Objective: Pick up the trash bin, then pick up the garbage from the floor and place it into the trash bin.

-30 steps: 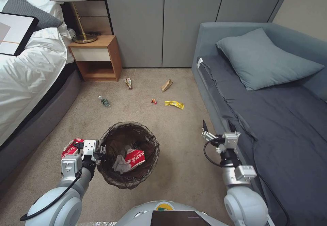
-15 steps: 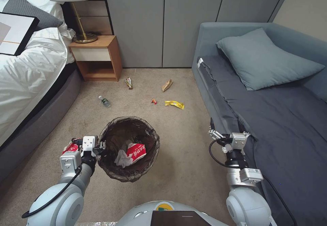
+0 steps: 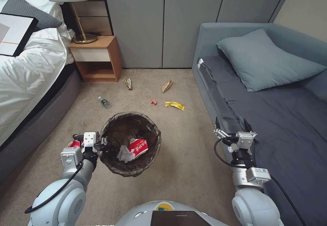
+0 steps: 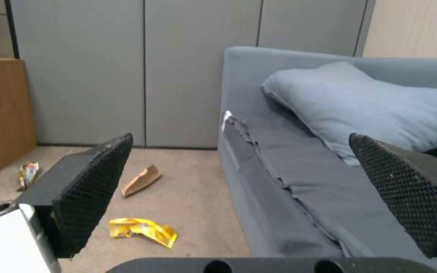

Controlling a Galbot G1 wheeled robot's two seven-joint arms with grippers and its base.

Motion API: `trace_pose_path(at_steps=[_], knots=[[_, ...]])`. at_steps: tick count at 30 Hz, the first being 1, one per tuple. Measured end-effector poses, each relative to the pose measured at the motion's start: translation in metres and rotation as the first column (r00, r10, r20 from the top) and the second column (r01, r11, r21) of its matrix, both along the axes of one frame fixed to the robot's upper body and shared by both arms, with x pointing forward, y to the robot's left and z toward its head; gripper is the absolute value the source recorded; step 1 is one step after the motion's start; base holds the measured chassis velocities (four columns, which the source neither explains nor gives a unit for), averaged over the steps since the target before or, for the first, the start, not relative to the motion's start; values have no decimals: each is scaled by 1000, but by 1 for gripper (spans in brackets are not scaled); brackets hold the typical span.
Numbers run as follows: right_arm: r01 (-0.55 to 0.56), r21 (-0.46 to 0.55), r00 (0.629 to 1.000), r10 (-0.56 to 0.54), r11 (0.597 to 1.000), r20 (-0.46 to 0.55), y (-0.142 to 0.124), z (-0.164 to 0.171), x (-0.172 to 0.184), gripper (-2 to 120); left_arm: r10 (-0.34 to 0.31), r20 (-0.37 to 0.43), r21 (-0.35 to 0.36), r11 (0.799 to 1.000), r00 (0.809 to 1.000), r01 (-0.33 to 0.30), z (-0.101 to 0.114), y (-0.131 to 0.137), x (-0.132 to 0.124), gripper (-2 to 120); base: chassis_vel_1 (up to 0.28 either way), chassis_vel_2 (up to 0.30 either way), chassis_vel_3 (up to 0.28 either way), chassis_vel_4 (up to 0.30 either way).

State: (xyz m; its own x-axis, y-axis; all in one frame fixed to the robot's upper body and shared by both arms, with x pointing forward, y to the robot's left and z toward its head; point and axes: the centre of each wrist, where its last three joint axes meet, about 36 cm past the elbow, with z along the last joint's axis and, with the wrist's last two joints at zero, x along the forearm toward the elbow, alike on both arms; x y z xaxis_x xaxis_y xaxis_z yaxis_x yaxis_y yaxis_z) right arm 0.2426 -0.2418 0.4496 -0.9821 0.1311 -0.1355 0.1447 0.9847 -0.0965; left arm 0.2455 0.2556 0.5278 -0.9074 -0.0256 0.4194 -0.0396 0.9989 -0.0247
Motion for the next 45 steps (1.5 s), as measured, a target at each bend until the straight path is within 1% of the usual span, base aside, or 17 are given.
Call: trace_pose_path(at_steps=[4, 12, 28, 45], knots=[[-1, -9, 1000, 1, 1000, -16, 2, -1, -2, 100, 3, -7, 6, 1000, 1000, -3, 0, 2, 0, 2, -39, 37, 22, -41], [-4, -8, 1000, 4, 1000, -19, 3, -2, 0, 100, 8, -28, 11, 1000, 1000, -8, -1, 2, -2, 2, 0, 0, 0, 0], [-13, 0, 1000, 13, 1000, -24, 4, -7, 3, 100, 14, -18, 21, 1000, 1000, -14, 1, 4, 0, 2, 0, 0, 0, 0], [-12, 3, 999, 12, 1000, -36, 5, -12, 4, 100, 15, -4, 19, 1000, 1000, -14, 2, 5, 1, 2, -50, 49, 47, -41]])
